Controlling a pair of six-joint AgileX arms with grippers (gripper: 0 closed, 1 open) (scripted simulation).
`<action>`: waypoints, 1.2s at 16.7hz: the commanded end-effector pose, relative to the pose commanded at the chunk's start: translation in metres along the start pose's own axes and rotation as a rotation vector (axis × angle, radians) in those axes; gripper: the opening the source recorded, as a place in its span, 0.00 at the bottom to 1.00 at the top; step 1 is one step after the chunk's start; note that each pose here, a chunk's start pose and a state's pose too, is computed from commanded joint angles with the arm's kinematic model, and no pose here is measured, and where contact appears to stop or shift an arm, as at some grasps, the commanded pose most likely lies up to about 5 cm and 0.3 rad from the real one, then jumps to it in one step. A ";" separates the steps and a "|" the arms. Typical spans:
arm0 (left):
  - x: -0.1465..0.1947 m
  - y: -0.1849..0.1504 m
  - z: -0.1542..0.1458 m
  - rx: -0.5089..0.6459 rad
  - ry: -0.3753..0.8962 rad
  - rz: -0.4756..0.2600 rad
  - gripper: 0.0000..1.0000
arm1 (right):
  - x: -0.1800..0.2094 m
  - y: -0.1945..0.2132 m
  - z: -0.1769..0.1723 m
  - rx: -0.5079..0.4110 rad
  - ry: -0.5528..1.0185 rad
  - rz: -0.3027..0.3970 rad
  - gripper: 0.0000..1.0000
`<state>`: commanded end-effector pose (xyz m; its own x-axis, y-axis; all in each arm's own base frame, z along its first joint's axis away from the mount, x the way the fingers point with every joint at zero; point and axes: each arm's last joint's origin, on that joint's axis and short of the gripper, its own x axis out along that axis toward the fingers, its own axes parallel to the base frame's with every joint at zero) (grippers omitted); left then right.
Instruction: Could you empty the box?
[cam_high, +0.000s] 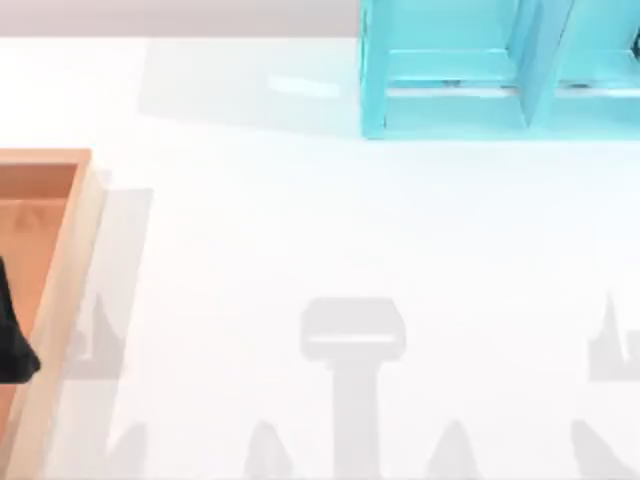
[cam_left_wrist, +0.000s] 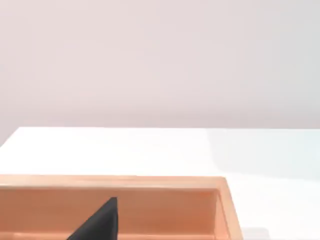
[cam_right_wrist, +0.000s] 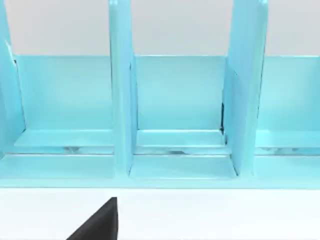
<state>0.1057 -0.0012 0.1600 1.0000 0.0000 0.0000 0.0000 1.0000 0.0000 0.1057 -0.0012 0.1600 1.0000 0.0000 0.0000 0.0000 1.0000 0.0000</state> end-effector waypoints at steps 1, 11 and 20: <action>0.000 0.000 0.000 0.000 0.000 0.000 1.00 | 0.000 0.000 0.000 0.000 0.000 0.000 1.00; 0.021 0.017 0.061 0.099 0.482 0.091 1.00 | 0.000 0.000 0.000 0.000 0.000 0.000 1.00; 0.125 0.069 0.081 0.060 1.347 0.039 1.00 | 0.000 0.000 0.000 0.000 0.000 0.000 1.00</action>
<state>0.2308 0.0677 0.2409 0.2218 0.0628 -0.9731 0.0069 0.9978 0.0659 0.1057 -0.0012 0.1600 1.0000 0.0000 0.0000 0.0000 1.0000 0.0000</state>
